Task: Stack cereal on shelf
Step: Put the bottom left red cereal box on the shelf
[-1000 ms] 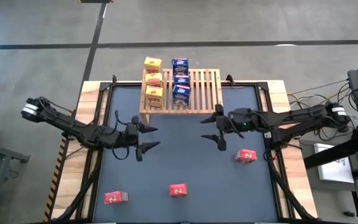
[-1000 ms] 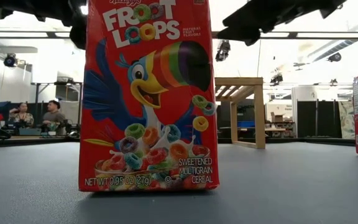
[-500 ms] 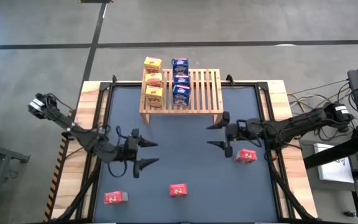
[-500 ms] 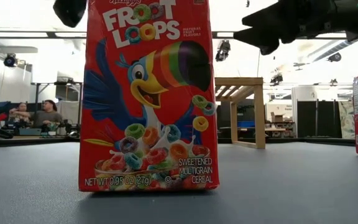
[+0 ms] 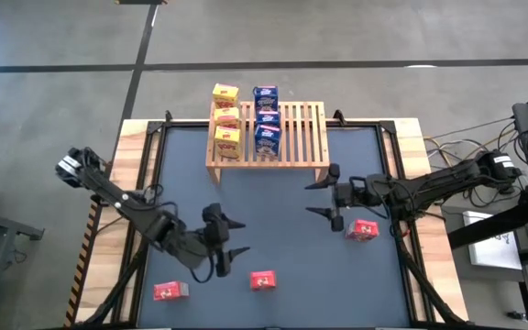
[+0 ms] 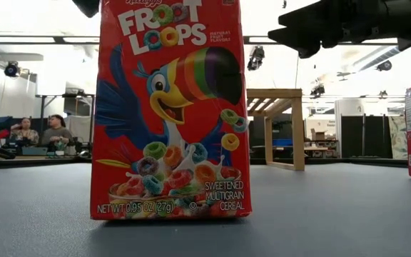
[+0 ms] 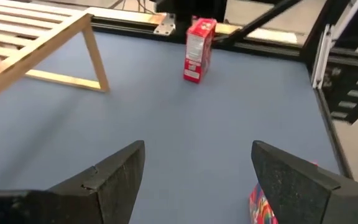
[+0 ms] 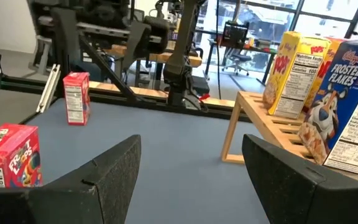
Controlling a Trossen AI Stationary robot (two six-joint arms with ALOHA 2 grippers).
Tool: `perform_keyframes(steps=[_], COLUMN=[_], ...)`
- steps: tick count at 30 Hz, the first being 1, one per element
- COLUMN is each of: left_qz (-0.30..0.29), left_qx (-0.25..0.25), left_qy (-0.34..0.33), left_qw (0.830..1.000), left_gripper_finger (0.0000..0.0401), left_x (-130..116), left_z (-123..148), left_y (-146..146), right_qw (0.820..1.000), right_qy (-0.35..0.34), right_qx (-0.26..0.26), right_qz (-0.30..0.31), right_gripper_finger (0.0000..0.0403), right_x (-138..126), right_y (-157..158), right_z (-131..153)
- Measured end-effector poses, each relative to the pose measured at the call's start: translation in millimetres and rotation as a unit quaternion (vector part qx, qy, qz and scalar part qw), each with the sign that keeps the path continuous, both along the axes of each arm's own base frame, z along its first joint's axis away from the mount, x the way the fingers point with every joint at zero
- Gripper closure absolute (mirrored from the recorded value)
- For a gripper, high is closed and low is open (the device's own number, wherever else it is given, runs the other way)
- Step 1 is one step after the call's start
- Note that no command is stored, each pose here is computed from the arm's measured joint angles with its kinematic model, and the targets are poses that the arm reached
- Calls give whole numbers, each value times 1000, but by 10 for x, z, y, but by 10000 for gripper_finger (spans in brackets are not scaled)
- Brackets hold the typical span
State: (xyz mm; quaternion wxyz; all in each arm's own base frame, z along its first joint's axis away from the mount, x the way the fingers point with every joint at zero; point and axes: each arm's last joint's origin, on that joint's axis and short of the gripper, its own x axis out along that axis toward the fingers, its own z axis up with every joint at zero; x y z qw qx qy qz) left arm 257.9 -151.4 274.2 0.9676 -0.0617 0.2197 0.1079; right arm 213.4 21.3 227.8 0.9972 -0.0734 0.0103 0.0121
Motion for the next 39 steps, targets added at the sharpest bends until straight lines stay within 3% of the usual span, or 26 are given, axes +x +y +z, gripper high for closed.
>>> perform_keyframes(steps=[6, 14, 27, 39], left_qz=[-2, -5, 23, 24], left_qx=[5, -22, -143, -209], left_qy=[14, 43, 134, 214], left_qw=[1000, 999, 980, 954], left_gripper_finger=[123, 123, 123, 123], left_x=[138, 98, -183, -307], left_z=[-12, -21, 31, -2], left_y=[-95, -85, 53, 79], right_qw=[1000, 1000, 1000, 1000], right_qy=[5, 4, 3, -17], right_qx=[3, 7, 7, -3], right_qz=[1, 5, 5, 5], right_gripper_finger=[133, 133, 133, 133], right_x=[8, 8, 8, 9], right_y=[1, 4, 4, 4], right_z=[-16, -15, -12, 26])
